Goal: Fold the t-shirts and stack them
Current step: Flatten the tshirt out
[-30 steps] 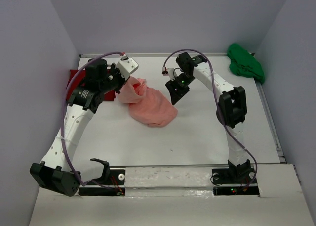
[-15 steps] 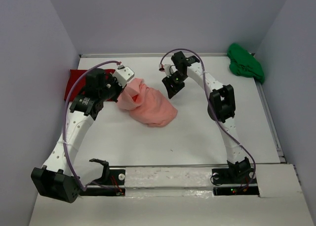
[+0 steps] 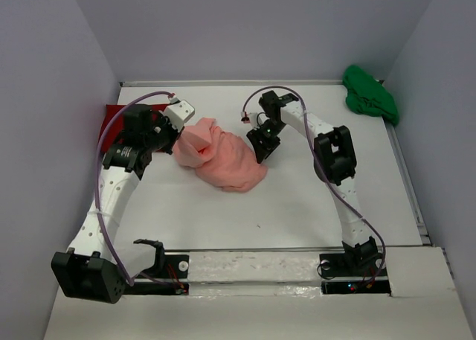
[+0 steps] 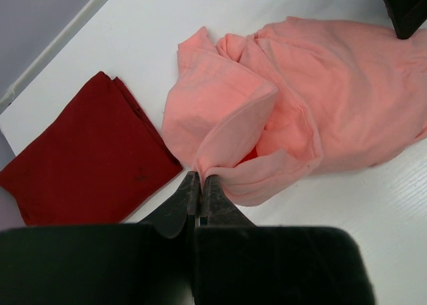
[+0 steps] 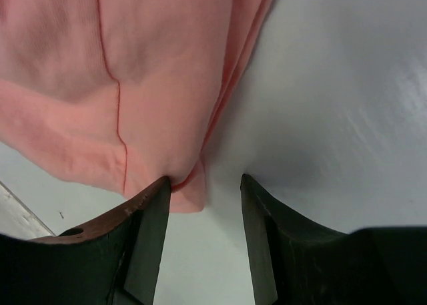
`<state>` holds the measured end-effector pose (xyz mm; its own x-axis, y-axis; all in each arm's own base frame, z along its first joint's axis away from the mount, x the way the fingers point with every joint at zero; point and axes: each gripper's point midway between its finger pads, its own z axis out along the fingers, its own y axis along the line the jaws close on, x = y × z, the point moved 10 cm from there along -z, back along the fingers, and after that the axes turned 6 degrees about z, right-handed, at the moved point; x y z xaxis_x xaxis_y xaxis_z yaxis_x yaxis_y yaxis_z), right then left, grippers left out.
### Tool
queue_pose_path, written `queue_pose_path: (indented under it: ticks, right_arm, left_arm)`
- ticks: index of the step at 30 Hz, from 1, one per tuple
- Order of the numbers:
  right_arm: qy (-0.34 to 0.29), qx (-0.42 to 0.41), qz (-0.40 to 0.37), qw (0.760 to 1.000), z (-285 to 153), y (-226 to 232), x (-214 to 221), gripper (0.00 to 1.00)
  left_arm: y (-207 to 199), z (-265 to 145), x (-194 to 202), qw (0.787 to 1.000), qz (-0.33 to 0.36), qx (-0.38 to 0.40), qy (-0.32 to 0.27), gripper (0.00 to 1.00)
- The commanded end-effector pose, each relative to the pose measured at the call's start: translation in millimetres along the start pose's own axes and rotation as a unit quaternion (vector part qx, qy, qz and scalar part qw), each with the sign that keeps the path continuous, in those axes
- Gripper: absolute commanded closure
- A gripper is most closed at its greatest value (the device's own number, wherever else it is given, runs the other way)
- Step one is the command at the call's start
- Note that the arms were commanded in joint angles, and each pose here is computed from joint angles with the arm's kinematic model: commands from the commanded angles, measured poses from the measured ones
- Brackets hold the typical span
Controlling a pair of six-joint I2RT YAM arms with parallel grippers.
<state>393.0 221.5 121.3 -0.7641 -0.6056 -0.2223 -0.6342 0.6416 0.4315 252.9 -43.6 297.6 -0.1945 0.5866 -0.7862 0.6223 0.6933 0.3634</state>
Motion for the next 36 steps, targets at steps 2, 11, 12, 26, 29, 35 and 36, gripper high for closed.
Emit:
queue_pose_path:
  ticks: [2, 11, 12, 26, 29, 35, 36]
  right_arm:
    - [0.010, -0.009, -0.022, 1.000, 1, 14, 12, 0.48]
    - [0.029, -0.026, -0.028, 0.999, 2, 27, 25, 0.52]
    - [0.030, -0.024, -0.033, 0.999, 3, 30, 25, 0.54]
    - [0.007, 0.123, -0.030, 0.992, -31, 21, 34, 1.00]
    - [-0.047, 0.199, -0.011, 0.979, -74, 12, 29, 1.00]
    - [-0.168, 0.323, 0.037, 0.931, -183, -13, 30, 1.00]
    - [-0.185, 0.337, 0.041, 0.922, -201, -16, 32, 1.00]
  left_arm:
    - [1, 4, 0, 1.000, -0.003, 0.004, -0.019, 1.00]
    - [2, 5, 3, 1.000, -0.007, 0.006, -0.017, 1.00]
    - [2, 5, 3, 1.000, -0.008, 0.005, -0.017, 1.00]
    - [30, 4, -1, 0.997, -0.029, -0.077, -0.009, 1.00]
    - [57, 2, -14, 0.992, -0.040, -0.123, -0.012, 1.00]
    - [116, -16, -36, 0.977, -0.061, -0.204, -0.022, 1.00]
    - [121, -16, -39, 0.976, -0.061, -0.209, -0.023, 1.00]
